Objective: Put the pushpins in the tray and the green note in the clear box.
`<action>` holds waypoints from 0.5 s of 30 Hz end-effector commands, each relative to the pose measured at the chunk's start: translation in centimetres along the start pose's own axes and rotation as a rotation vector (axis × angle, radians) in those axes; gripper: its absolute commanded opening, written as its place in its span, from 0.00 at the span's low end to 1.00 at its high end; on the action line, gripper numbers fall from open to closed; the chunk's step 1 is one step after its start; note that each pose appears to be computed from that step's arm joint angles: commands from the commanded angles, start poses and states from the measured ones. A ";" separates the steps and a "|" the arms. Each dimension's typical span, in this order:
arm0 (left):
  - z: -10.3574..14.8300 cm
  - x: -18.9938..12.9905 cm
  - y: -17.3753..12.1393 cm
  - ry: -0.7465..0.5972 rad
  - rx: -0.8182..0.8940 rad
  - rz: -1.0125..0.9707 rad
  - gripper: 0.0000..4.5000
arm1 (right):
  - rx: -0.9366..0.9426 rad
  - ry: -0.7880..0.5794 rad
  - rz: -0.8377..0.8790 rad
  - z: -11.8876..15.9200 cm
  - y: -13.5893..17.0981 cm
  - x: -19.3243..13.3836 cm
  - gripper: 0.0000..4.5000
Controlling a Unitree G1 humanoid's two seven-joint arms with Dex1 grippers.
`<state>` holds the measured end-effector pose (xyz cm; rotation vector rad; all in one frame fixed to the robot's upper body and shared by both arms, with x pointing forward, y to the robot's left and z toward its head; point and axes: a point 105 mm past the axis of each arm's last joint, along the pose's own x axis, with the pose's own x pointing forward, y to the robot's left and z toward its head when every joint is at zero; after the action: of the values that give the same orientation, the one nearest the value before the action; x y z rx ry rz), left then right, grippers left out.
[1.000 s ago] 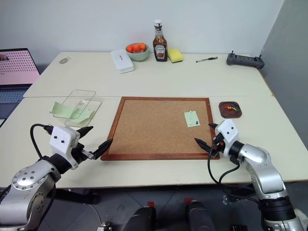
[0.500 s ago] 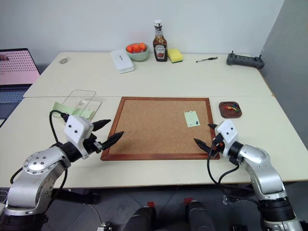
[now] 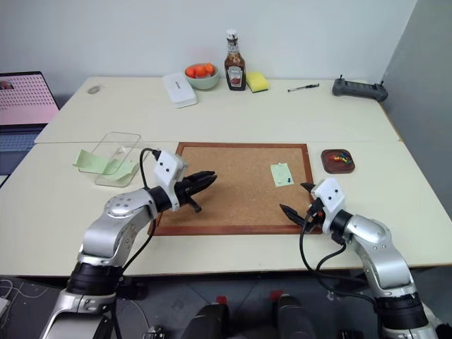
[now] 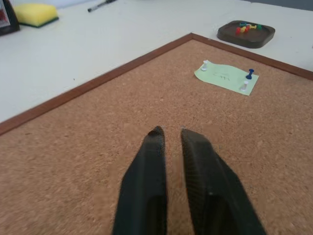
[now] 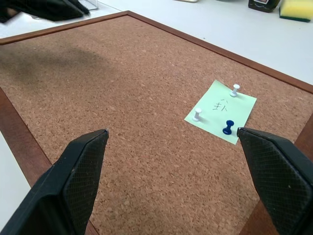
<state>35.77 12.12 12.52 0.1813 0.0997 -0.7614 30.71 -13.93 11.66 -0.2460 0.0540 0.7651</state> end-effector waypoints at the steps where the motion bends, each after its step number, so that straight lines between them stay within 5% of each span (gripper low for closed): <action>1: 0.1 1.6 0.0 -0.019 0.037 0.004 0.00 | -0.044 -0.056 0.005 2.0 -0.1 0.4 1.00; 15: -5.3 2.6 -0.8 0.110 0.017 -0.074 0.00 | -0.069 0.063 -0.036 2.9 -4.1 6.6 1.00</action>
<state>37.40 10.85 8.34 0.2290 0.1532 -0.8093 36.75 -11.88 14.02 -0.2909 0.0870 0.7462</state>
